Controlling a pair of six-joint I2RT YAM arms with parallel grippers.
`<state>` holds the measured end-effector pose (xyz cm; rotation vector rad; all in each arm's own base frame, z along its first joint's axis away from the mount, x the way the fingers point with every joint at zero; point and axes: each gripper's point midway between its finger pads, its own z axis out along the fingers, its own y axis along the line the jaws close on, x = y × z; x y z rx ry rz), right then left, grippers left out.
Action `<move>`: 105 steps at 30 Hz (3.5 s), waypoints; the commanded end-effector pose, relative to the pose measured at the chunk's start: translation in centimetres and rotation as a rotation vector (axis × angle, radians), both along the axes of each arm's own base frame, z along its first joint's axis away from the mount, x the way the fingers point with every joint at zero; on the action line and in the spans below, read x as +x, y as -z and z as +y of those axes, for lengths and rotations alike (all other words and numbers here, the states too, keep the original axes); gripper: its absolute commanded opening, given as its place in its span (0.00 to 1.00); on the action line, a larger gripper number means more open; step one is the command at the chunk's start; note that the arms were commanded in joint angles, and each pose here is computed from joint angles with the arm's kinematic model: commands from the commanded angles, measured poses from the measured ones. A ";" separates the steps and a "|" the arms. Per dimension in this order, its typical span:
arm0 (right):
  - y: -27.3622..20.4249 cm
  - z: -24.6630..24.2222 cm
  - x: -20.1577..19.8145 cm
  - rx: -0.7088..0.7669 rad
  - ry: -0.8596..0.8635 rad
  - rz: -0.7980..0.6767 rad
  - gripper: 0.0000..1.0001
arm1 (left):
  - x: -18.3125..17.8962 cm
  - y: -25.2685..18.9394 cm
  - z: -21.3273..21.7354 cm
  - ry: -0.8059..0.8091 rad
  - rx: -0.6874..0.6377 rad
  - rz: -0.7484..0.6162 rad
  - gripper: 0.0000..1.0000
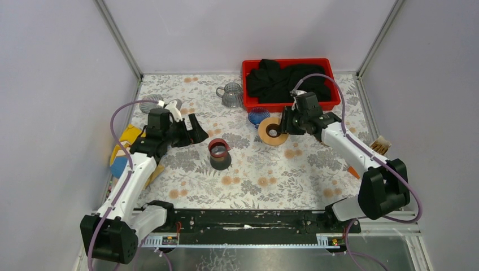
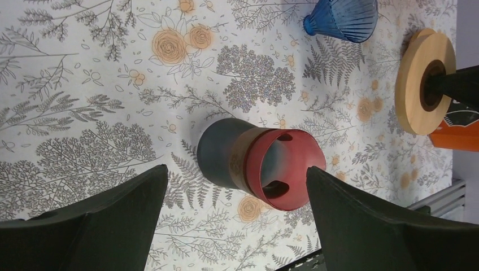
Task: Place the coffee filter in the dripper
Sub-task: Pick up the dripper holder from the center of the board, then place the dripper holder onto the coffee server.
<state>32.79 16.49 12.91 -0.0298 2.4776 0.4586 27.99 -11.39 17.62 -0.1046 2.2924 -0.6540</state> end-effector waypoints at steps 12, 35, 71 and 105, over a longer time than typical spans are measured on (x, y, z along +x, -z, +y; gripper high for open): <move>-7.3 11.9 -1.4 0.118 -0.316 -0.132 0.31 | 0.0 -2.6 -1.1 0.008 -0.202 -0.082 1.00; -5.2 23.0 -4.1 0.074 -0.576 -0.084 0.33 | -0.1 -2.0 2.1 -0.063 -0.101 -0.071 1.00; -4.9 23.9 -4.5 0.029 -0.594 -0.094 0.62 | -0.7 -1.1 1.2 -0.002 -0.133 -0.045 1.00; -9.8 17.2 -0.4 -0.123 -0.451 -0.321 0.86 | 0.9 -4.0 0.7 0.024 -0.160 -0.085 1.00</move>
